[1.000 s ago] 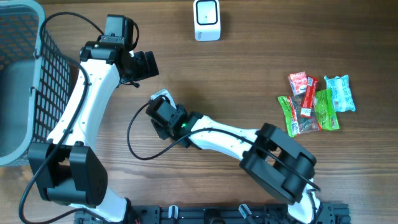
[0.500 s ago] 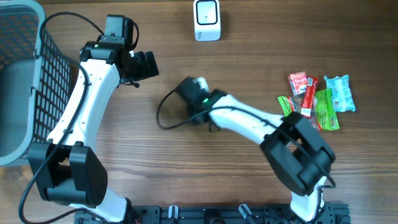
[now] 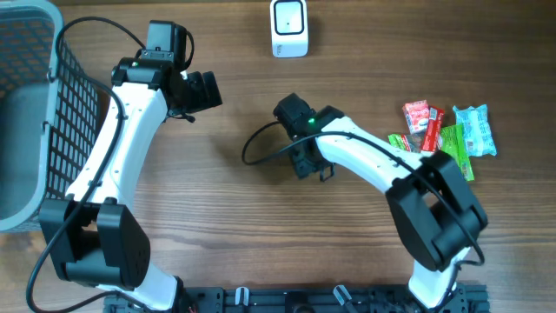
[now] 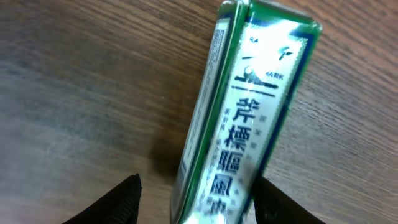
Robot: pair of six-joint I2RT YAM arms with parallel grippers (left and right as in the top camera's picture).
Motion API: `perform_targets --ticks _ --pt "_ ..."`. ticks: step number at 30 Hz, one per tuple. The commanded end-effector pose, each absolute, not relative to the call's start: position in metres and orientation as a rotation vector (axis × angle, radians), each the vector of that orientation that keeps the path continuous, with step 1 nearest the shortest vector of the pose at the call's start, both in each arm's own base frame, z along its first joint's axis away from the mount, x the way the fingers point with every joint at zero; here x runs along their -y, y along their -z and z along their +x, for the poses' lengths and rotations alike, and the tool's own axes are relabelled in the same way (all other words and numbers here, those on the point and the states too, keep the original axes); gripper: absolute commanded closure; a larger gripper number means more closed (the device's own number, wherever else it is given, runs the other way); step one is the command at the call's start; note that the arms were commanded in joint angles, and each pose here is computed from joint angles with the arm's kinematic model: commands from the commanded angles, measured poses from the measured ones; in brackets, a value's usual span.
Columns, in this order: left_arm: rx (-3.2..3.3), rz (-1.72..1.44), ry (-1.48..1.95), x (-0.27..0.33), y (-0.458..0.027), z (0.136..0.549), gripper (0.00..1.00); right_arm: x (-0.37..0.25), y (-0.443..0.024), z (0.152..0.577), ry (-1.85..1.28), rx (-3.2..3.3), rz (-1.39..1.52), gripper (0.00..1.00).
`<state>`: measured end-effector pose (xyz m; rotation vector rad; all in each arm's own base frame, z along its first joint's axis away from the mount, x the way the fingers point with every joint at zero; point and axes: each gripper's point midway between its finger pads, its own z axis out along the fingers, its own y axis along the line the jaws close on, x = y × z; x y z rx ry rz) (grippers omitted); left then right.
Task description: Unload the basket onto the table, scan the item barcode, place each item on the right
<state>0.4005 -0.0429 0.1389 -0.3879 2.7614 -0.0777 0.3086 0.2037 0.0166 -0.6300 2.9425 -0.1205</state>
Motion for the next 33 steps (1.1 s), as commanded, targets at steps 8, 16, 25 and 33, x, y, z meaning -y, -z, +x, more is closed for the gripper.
perform_targets --ticks 8,16,25,33 --pt "-2.764 -0.386 0.062 0.041 -0.136 0.401 0.00 -0.210 -0.080 0.315 -0.046 -2.843 -0.420 0.46" --pt "-2.764 -0.386 0.062 0.041 -0.136 0.401 0.00 -0.214 -0.036 0.299 -0.137 -2.868 -0.457 0.45" --pt "-2.764 -0.386 0.062 0.041 -0.136 0.401 0.00 -0.215 -0.022 0.298 -0.161 -2.839 -0.482 0.95" --pt "-2.764 -0.386 0.062 0.041 -0.136 0.401 0.00 -0.203 -0.024 0.310 -0.063 -2.808 -0.383 0.95"
